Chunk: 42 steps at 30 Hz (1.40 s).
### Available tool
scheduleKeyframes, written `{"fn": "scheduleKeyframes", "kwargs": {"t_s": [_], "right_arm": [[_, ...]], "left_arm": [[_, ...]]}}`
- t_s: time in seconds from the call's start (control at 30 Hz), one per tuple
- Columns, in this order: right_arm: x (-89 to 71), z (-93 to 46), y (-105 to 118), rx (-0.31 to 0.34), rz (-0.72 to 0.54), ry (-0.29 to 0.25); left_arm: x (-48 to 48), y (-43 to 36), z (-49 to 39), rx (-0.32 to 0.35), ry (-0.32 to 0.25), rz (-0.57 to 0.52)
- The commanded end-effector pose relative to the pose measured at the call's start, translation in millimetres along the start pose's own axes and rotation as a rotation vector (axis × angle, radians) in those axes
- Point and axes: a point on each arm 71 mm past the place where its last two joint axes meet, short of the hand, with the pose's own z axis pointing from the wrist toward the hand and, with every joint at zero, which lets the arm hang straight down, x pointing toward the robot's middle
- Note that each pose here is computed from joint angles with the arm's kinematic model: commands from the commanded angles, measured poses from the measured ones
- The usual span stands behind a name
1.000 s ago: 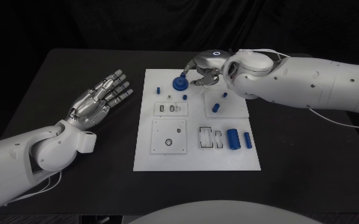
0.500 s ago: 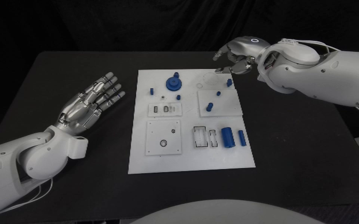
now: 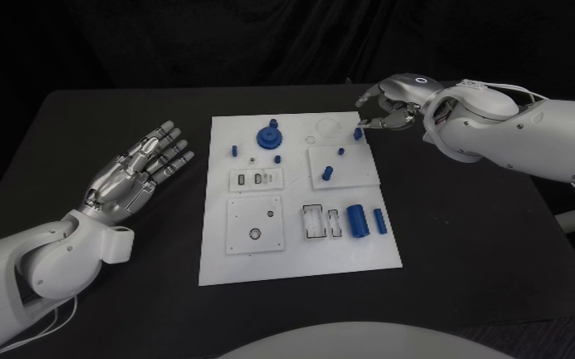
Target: Assemble the parts on the task board
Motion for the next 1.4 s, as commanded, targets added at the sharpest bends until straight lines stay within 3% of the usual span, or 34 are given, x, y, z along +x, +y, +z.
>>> {"fn": "scheduleKeyframes", "kwargs": {"t_s": [0.03, 0.6, 1.03, 1.4], "right_arm": [[4.6, -3.4, -4, 0.007, 0.01, -0.013], [27.4, -9.2, -7, 0.011, 0.019, 0.037], [32.8, -0.7, 0, -0.009, 0.019, 0.022], [35.9, 6.4, 1, 0.014, 0.014, 0.038]], "left_arm": [[1.7, -0.6, 1.0, 0.023, 0.006, -0.01], [0.5, -0.4, 0.9, 0.024, 0.006, -0.011], [-0.2, 0.4, 0.6, 0.023, 0.008, -0.013], [-0.4, 1.2, 0.4, 0.02, 0.009, -0.015]]}}
